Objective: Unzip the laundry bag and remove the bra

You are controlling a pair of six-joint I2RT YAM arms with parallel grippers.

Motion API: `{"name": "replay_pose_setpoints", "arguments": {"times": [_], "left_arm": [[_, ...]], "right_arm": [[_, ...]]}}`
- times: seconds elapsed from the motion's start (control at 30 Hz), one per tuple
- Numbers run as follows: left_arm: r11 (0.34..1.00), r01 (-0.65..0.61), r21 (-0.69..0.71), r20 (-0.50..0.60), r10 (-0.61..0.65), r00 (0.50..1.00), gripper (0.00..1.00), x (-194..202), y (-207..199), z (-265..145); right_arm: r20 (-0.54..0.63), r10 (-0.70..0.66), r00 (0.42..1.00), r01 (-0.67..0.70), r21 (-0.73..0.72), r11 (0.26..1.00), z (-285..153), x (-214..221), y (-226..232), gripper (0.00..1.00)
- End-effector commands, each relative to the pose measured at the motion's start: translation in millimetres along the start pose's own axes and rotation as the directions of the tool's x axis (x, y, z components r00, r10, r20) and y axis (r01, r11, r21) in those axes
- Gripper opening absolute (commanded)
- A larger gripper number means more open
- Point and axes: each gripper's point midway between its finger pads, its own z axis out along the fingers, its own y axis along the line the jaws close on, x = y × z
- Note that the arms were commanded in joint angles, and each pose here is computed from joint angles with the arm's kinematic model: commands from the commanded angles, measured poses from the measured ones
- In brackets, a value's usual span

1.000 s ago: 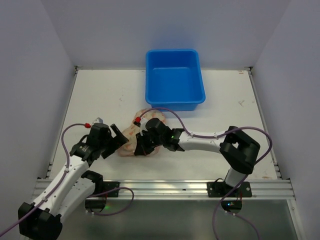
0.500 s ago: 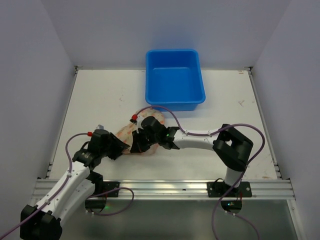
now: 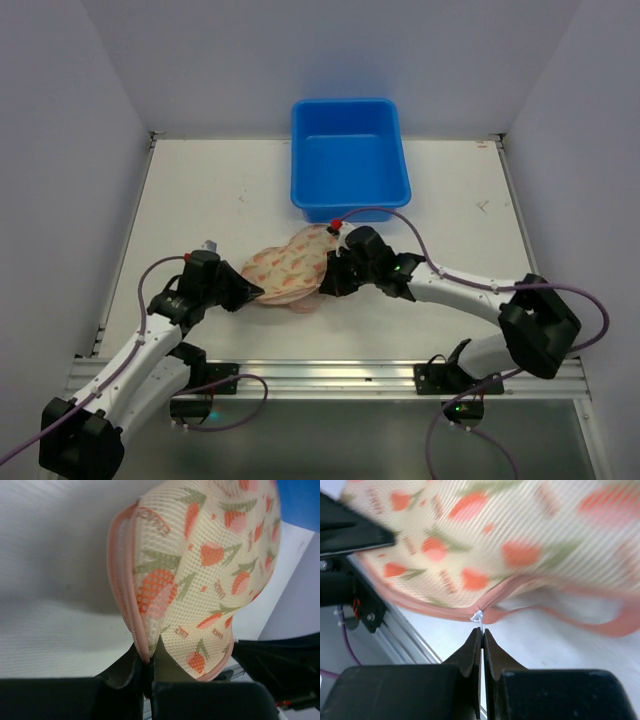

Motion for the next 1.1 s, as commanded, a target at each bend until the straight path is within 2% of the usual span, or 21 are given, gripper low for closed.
{"name": "replay_pose_setpoints", "arguments": {"times": [0.0, 0.1, 0.23, 0.4, 0.47, 0.5, 0.53, 0.6, 0.63, 0.67, 0.7, 0.73, 0.87, 0.9, 0.93, 1.0, 1.07], "left_arm": [[0.989, -0.148, 0.001, 0.041, 0.147, 0.988, 0.0, -12.8, -6.3, -5.9], [0.972, -0.235, 0.006, 0.028, 0.235, 0.972, 0.0, -13.0, -7.7, -7.0], [0.943, -0.331, 0.023, 0.022, 0.331, 0.943, 0.0, -18.0, -14.3, 2.9], [0.931, -0.363, 0.037, 0.035, 0.362, 0.932, 0.03, -38.0, -42.2, 26.0], [0.923, -0.381, 0.054, 0.068, 0.377, 0.924, 0.11, -54.2, -66.8, 28.6], [0.925, -0.38, 0.024, 0.054, 0.379, 0.924, 0.16, -59.2, -65.3, 37.3], [0.922, -0.386, 0.009, 0.049, 0.386, 0.921, 0.27, -62.6, -67.3, 38.1], [0.923, -0.384, 0.008, 0.058, 0.383, 0.922, 0.37, -72.4, -79.3, 38.2], [0.926, -0.377, 0.006, 0.058, 0.376, 0.925, 0.59, -73.3, -79.7, 36.8], [0.929, -0.371, 0.008, 0.064, 0.37, 0.927, 0.74, -74.4, -81.1, 34.4], [0.934, -0.356, 0.009, 0.08, 0.355, 0.932, 0.96, -76.1, -81.7, 29.7], [0.94, -0.34, -0.012, 0.073, 0.34, 0.938, 1.0, -74.7, -75.7, 26.9], [0.958, -0.283, -0.053, 0.089, 0.287, 0.954, 1.0, -69.4, -56.5, 10.6], [0.961, -0.274, -0.047, 0.128, 0.277, 0.952, 1.0, -71.6, -56.5, 1.6], [0.969, -0.235, -0.074, 0.116, 0.242, 0.963, 1.0, -65.0, -42.7, 1.2], [0.982, -0.188, -0.032, 0.137, 0.19, 0.972, 1.0, -59.2, -43.5, -9.6], [0.988, -0.152, 0.016, 0.11, 0.15, 0.983, 1.0, -45.6, -38.3, -7.6]], "right_arm": [[0.031, 0.057, 0.998, -0.062, 0.202, 0.978, -39.9, -0.7, -56.6, 0.0], [0.066, 0.017, 0.998, -0.033, 0.251, 0.967, -57.7, -6.9, -64.7, 0.0], [0.094, 0.003, 0.996, -0.018, 0.163, 0.986, -65.7, -9.7, -45.0, 0.0], [0.078, 0.018, 0.997, -0.021, 0.033, 0.999, -53.2, -6.6, -17.5, 0.0], [0.079, 0.01, 0.997, -0.01, -0.003, 1.0, -48.6, -11.2, -4.7, 0.0], [0.064, 0.001, 0.998, 0.0, -0.025, 1.0, -45.4, -7.6, 5.5, 0.0], [0.049, 0.001, 0.999, 0.001, -0.029, 1.0, -40.2, -5.2, 8.6, 0.0], [0.052, -0.01, 0.999, 0.013, -0.059, 0.998, -34.9, -7.6, 26.1, 0.0], [0.039, -0.004, 0.999, 0.006, -0.056, 0.998, -28.5, -4.9, 26.7, 0.0], [0.056, -0.004, 0.998, 0.008, -0.076, 0.997, -25.4, -11.1, 34.4, 0.0], [0.048, 0.007, 0.999, -0.002, -0.091, 0.996, -21.5, -9.6, 40.6, 0.0], [0.049, 0.013, 0.999, -0.008, -0.095, 0.995, -17.5, -10.8, 42.3, 0.0], [0.071, 0.048, 0.996, -0.039, -0.124, 0.992, 4.5, -23.3, 51.2, 0.0], [0.073, 0.05, 0.996, -0.04, -0.129, 0.991, 7.9, -25.1, 54.4, 0.0], [0.078, 0.051, 0.996, -0.04, -0.128, 0.991, 11.4, -27.3, 55.1, 0.0], [0.083, 0.042, 0.996, -0.031, -0.133, 0.991, 21.4, -34.6, 59.8, 0.0], [0.088, 0.028, 0.996, -0.015, -0.145, 0.989, 27.1, -42.6, 67.7, 0.0]]}}
